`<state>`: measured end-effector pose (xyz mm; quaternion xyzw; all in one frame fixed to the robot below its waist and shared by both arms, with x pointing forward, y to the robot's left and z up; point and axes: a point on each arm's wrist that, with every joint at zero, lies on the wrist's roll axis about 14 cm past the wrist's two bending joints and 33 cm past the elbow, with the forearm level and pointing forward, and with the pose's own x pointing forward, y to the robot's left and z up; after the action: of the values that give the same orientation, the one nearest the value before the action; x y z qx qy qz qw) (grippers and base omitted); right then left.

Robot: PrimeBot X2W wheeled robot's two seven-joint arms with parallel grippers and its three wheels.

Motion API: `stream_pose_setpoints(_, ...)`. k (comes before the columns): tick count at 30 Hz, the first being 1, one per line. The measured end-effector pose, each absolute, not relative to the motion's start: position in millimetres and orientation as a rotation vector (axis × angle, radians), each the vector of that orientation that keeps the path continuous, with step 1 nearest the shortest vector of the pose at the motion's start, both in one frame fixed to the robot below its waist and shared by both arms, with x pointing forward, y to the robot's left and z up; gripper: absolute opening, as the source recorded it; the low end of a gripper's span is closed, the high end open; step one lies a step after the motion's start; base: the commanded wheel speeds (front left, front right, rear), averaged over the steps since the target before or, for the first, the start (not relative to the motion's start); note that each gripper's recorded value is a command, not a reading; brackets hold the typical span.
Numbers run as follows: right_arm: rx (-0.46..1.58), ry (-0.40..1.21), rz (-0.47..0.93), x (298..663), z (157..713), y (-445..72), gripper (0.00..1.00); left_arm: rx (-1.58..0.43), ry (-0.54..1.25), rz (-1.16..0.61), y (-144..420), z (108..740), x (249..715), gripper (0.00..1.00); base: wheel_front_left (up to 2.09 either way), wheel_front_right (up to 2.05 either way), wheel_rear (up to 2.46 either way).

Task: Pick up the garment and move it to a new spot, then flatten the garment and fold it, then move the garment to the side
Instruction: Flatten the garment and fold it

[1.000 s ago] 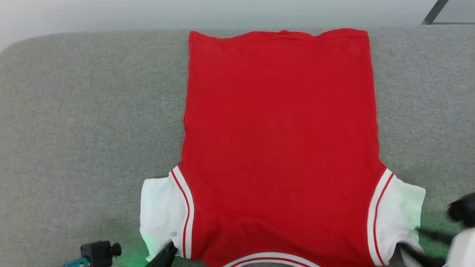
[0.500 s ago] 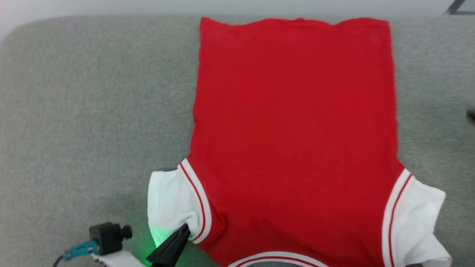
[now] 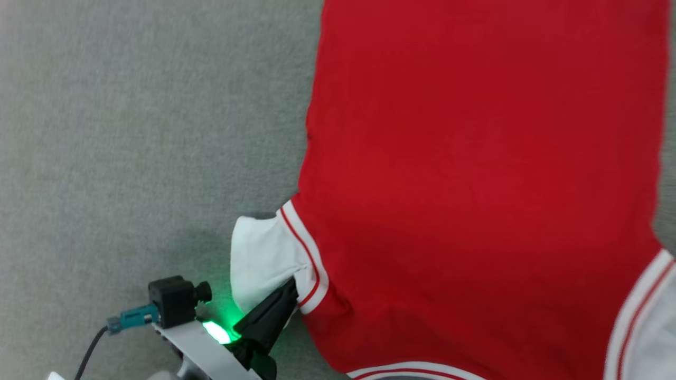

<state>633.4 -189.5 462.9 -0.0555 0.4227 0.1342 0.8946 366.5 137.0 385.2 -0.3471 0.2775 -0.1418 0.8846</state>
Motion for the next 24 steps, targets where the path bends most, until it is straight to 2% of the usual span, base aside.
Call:
stream_pose_setpoints(6,-0.104,1.01,0.271,655,417,-172,1.0,-0.739,0.582,-0.276,138,377,370,0.0,0.0,0.0,0.0)
stream_pose_setpoints(15,-0.129,1.098,0.274,669,372,-156,0.98,-0.747,0.59,-0.251,143,368,374,0.0,0.0,0.0,0.0)
stream_pose_setpoints(16,-0.137,1.101,0.278,669,371,-155,0.56,-0.748,0.589,-0.249,144,367,374,0.0,0.0,0.0,0.0)
stream_pose_setpoints(17,-0.143,1.101,0.28,669,371,-154,0.25,-0.748,0.588,-0.249,143,367,374,0.0,0.0,0.0,0.0)
stream_pose_setpoints(18,-0.147,1.102,0.281,669,371,-154,0.0,-0.749,0.587,-0.25,143,367,374,0.0,0.0,0.0,0.0)
stream_pose_setpoints(24,-0.136,1.085,0.302,667,376,-149,0.0,-0.751,0.572,-0.262,140,371,376,0.0,0.0,0.0,0.0)
